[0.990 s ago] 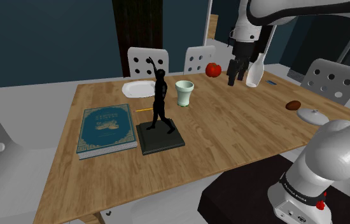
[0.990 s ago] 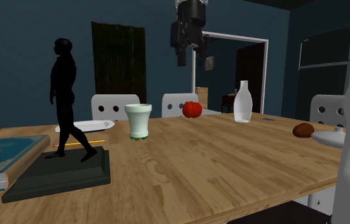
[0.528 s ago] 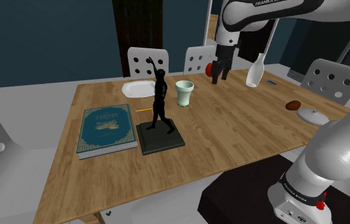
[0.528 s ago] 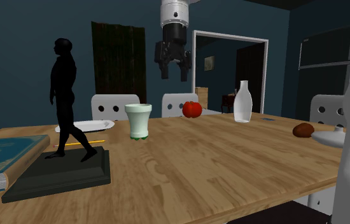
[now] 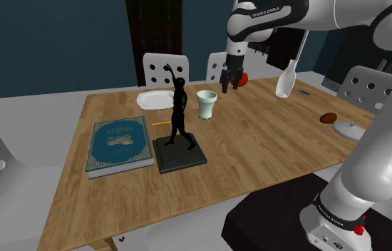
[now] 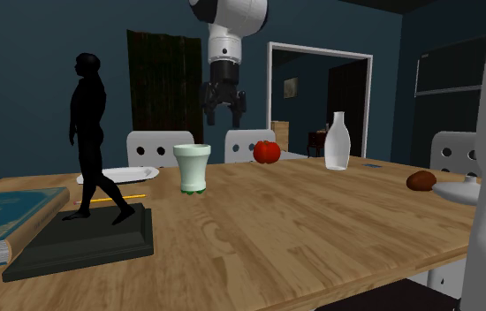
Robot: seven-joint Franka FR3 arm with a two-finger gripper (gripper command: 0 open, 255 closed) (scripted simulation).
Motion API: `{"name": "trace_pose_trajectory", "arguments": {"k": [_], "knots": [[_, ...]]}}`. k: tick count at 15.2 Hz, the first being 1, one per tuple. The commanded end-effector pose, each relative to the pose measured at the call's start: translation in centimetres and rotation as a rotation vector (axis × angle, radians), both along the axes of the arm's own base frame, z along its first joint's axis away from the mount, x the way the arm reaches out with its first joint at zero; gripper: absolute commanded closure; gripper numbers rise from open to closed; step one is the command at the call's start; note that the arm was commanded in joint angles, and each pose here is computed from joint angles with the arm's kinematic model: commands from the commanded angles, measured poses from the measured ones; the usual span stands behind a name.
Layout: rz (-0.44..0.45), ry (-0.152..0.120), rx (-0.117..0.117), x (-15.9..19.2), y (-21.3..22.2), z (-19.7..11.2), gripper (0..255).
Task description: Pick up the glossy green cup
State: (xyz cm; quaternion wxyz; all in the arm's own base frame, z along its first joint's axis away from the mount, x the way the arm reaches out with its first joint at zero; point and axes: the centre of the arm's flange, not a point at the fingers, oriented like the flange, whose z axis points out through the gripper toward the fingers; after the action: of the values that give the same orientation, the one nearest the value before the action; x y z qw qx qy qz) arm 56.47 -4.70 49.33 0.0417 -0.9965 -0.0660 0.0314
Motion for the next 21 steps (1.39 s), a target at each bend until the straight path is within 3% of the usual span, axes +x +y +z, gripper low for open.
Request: {"name": "trace_pose_trajectory", "arguments": {"k": [1,9,19,20,21], "knots": [[-0.001,0.000,0.006,2.5,-0.5,-1.2,0],[-0.007,0.001,0.032,12.3,-2.5,-5.0,0],[-0.007,0.001,0.033,12.7,-2.6,-9.2,0],[-0.007,0.001,0.033,12.7,-2.6,-9.1,255],[-0.007,0.001,0.033,12.8,-2.6,-9.1,255]]}}
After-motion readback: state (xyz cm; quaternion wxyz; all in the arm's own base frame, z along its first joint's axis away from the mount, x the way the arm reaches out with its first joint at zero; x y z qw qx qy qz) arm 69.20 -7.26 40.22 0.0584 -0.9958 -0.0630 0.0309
